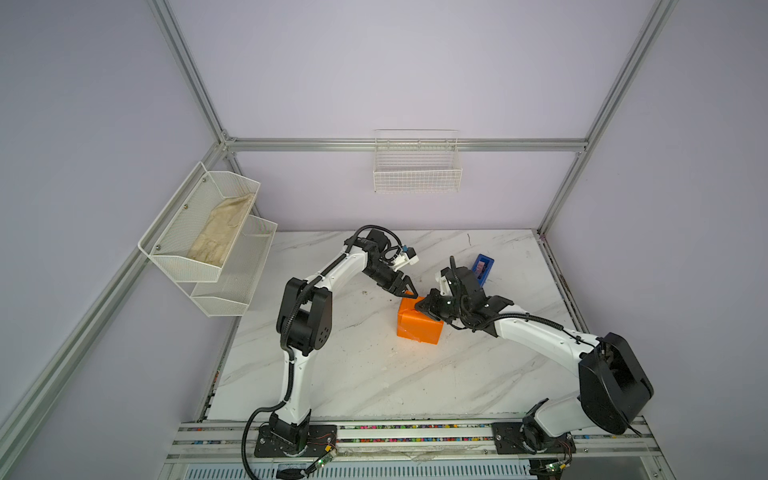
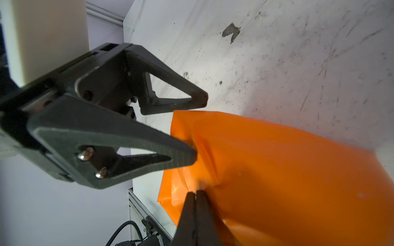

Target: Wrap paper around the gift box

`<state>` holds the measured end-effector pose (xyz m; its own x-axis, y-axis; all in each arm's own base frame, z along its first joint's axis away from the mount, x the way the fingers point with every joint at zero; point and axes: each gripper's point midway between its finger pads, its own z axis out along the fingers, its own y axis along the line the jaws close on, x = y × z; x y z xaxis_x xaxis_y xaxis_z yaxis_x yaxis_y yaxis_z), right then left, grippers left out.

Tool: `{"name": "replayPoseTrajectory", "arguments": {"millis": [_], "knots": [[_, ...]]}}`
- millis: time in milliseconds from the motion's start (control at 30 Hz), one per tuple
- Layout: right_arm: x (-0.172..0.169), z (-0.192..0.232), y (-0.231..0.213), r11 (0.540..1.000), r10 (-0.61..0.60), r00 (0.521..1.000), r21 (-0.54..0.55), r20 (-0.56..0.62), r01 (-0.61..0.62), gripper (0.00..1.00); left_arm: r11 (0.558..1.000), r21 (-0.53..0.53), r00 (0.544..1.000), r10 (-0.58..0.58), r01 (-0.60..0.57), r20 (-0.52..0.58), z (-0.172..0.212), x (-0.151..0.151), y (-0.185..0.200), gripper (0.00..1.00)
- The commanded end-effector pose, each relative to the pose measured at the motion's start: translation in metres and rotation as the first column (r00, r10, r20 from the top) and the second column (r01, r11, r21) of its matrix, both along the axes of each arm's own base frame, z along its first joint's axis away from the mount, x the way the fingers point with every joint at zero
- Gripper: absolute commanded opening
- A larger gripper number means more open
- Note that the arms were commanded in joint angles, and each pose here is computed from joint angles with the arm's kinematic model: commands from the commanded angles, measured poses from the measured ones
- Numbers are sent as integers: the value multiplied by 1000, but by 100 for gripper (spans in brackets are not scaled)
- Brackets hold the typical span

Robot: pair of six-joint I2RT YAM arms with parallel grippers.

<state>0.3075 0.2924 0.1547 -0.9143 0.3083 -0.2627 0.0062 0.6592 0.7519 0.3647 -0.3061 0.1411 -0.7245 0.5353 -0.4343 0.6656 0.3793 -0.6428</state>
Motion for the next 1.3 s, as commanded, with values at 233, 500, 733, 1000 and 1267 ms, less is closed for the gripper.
{"name": "replayPoseTrajectory", "arguments": {"millis": [233, 500, 733, 1000, 1267], "knots": [[-12, 11, -19, 996, 5, 1000, -88, -12, -6, 24, 994, 48, 995, -99, 100, -18, -6, -21, 4, 53], [-65, 25, -15, 993, 94, 990, 80, -100, -87, 24, 992, 75, 994, -99, 102, -45, -14, -26, 8, 52], [-86, -22, -32, 998, 48, 980, 37, -191, -42, 8, 993, 65, 992, -95, 101, -86, -17, -35, 10, 51], [-48, -39, -48, 996, -39, 990, -79, -135, 28, 1, 994, 45, 987, -94, 100, -127, -12, -56, 15, 48], [-15, -39, -29, 994, 35, 995, -105, -89, -44, 0, 997, 70, 984, -31, 44, -175, -8, -82, 29, 48]]}}
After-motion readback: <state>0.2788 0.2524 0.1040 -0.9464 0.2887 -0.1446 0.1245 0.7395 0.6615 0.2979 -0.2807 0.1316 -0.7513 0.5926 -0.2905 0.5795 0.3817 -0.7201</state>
